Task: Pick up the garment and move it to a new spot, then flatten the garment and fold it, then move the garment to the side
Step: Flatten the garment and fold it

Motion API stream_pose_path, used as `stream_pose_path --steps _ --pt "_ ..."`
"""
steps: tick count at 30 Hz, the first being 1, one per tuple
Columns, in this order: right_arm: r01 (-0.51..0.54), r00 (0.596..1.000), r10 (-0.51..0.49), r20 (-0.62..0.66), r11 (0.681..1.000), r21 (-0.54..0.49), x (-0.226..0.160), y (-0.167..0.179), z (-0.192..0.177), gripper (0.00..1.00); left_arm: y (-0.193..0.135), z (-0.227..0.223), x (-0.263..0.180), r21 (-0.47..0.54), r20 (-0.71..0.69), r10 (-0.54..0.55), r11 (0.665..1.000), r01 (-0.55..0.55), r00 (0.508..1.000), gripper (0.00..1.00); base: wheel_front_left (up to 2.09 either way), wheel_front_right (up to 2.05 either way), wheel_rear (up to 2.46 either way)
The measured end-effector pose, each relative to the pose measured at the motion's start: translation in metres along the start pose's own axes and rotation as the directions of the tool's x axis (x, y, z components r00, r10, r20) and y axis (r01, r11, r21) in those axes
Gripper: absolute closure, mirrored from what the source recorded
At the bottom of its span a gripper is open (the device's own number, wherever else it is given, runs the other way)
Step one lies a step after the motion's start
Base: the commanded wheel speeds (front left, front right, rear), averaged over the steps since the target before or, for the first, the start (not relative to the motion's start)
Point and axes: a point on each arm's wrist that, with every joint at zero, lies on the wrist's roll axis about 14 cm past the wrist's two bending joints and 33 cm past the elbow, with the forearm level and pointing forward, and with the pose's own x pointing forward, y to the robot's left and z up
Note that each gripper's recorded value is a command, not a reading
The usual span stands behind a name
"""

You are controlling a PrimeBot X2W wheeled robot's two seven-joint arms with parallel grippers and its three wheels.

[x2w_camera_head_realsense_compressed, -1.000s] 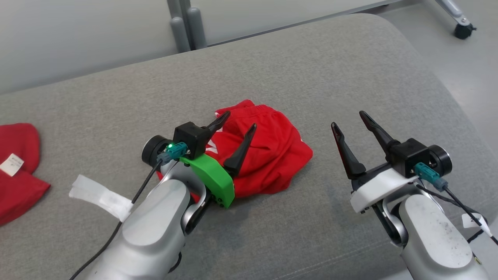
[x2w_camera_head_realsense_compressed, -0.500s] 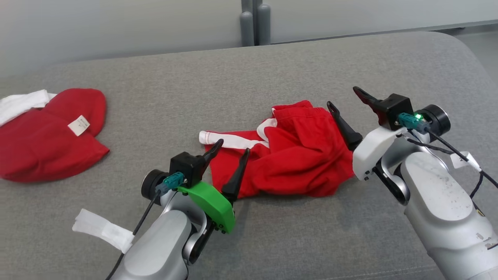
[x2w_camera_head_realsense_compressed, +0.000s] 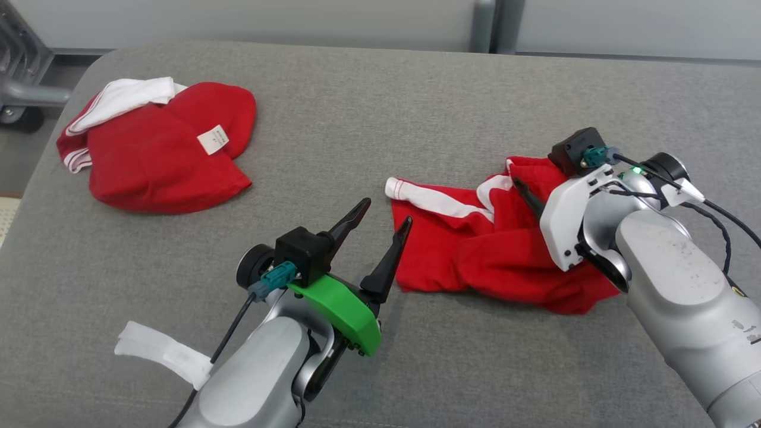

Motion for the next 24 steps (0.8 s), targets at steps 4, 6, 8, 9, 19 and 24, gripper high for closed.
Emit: stream_pose_path --steps 4,6,8,9,19,24 --pt "-0.078 0.990 0.077 -0.119 0.997 -0.007 0.016 0.022 -0.019 0.00 0.020 0.003 -0.007 -0.004 0.010 0.067 0.998 -0.067 0.998 0.00 0.00 0.00 0.00" --pt "-0.101 0.981 0.098 -0.169 0.995 -0.007 0.022 0.028 -0.027 0.00 0.031 0.004 -0.010 -0.007 0.015 0.107 0.994 -0.107 0.994 0.00 0.00 0.00 0.00" --pt "-0.115 0.970 0.113 -0.216 0.993 0.003 0.025 0.031 -0.035 0.00 0.040 0.002 -0.013 -0.009 0.010 0.136 0.991 -0.136 0.991 0.00 0.00 0.00 0.00" --pt "-0.121 0.964 0.119 -0.237 0.993 0.007 0.025 0.033 -0.039 0.00 0.041 0.000 -0.015 -0.012 0.005 0.144 0.990 -0.144 0.990 0.00 0.00 0.00 0.00" --pt "-0.144 0.974 0.141 -0.179 0.990 -0.007 0.013 0.036 -0.019 1.00 0.033 -0.004 -0.010 -0.015 0.003 0.118 0.993 -0.118 0.993 0.00 0.00 0.00 0.00" --pt "-0.084 0.996 0.084 0.021 0.996 0.040 -0.001 0.011 0.019 1.00 0.029 -0.008 -0.008 -0.023 -0.005 0.110 0.994 -0.110 0.994 0.00 0.00 0.00 0.00"
